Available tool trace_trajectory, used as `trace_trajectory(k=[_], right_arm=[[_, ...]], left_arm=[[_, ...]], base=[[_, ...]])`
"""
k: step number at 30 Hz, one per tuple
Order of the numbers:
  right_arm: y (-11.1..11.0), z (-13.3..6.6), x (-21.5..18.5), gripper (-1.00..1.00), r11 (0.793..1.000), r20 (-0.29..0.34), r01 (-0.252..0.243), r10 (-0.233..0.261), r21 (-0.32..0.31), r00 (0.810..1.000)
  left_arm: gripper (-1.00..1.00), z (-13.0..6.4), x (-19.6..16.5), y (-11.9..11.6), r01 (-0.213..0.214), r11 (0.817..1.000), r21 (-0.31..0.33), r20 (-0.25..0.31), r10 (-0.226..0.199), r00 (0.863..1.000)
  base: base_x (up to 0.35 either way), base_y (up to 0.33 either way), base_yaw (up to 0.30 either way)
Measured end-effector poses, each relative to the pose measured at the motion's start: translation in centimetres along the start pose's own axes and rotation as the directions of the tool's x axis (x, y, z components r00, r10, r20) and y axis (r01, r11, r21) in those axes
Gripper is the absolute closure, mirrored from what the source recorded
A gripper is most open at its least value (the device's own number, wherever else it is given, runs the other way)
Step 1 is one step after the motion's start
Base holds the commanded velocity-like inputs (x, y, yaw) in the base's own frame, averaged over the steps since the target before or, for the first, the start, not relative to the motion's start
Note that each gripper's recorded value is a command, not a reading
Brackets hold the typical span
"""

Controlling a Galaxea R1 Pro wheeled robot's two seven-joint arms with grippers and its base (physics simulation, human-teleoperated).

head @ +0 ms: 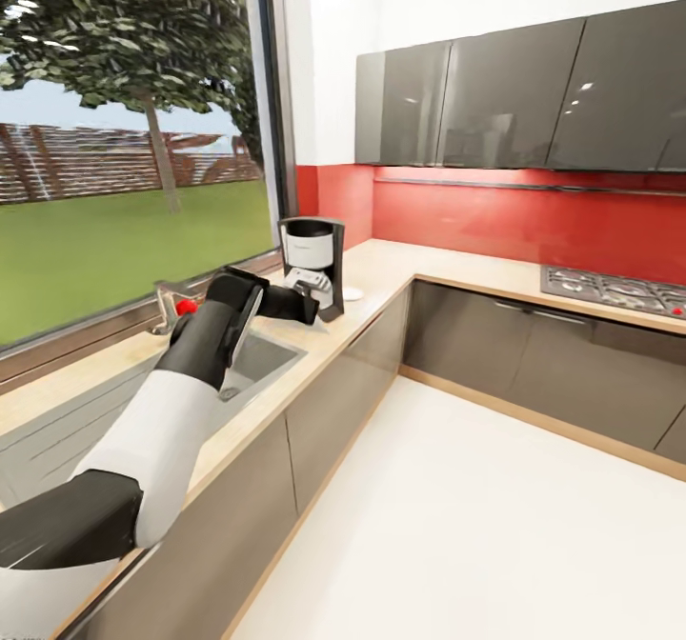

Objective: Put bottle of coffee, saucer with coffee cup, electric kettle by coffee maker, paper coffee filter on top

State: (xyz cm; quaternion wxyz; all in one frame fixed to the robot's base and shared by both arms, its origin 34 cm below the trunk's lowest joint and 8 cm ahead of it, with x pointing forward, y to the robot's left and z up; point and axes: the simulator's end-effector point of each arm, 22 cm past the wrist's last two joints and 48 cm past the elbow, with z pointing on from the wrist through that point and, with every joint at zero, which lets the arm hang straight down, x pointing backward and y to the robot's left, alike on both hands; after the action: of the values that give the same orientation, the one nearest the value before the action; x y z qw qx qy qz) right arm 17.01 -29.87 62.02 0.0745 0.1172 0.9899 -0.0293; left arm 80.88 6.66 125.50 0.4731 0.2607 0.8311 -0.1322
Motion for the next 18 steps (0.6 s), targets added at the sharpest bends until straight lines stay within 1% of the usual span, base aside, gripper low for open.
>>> trace_trajectory(k=[2, 4, 8, 10, 11, 14, 16, 18], right_arm=[[0.0, 0.0, 0.0, -1.00, 1.000, 0.000, 0.000, 0.000, 0.001, 1.000], [0.0, 0.0, 0.0, -1.00, 1.000, 0.001, 0.001, -0.001, 0.001, 1.000], [0.1, 0.0, -0.1, -1.00, 1.000, 0.003, 0.003, -0.003, -0.001, 1.000], [0.2, 0.0, -0.2, -1.00, 1.000, 0.005, 0.005, -0.005, -0.003, 1.000], [0.2, 0.0, -0.2, -1.00, 1.000, 0.005, 0.005, -0.005, -0.003, 1.000], [0.3, 0.0, -0.2, -1.00, 1.000, 0.005, 0.006, -0.006, -0.004, 1.000], [0.3, 0.0, -0.2, -1.00, 1.000, 0.006, 0.006, -0.006, -0.004, 1.000], [0.3, 0.0, -0.2, -1.00, 1.000, 0.006, 0.006, -0.006, -0.004, 1.000]], left_arm=[[1.00, -0.2, -0.5, 0.0, -0.005, 1.000, -0.003, 0.009, 0.005, 1.000], [1.00, -0.9, -2.1, 0.2, -0.018, 1.000, -0.013, 0.029, 0.018, 0.999], [1.00, -3.2, -7.0, 1.2, -0.030, 0.998, -0.048, 0.045, 0.033, 0.998], [1.00, -4.3, -9.5, 1.9, -0.037, 0.997, -0.065, 0.045, 0.040, 0.998], [1.00, -4.6, -10.2, 2.1, -0.039, 0.997, -0.070, 0.045, 0.042, 0.998], [1.00, -5.8, -13.2, 3.4, -0.040, 0.995, -0.093, 0.016, 0.042, 0.999], [1.00, -6.4, -14.2, 4.0, -0.037, 0.994, -0.104, -0.008, 0.036, 0.999], [1.00, -7.1, -15.2, 4.9, -0.035, 0.992, -0.125, -0.045, 0.030, 0.999]], base=[[0.027, -0.014, 0.000], [0.011, -0.006, 0.000], [0.003, -0.002, 0.000], [0.001, 0.000, 0.000], [0.000, 0.000, 0.000], [0.000, 0.000, 0.000], [0.000, 0.000, 0.000], [0.000, 0.000, 0.000]])
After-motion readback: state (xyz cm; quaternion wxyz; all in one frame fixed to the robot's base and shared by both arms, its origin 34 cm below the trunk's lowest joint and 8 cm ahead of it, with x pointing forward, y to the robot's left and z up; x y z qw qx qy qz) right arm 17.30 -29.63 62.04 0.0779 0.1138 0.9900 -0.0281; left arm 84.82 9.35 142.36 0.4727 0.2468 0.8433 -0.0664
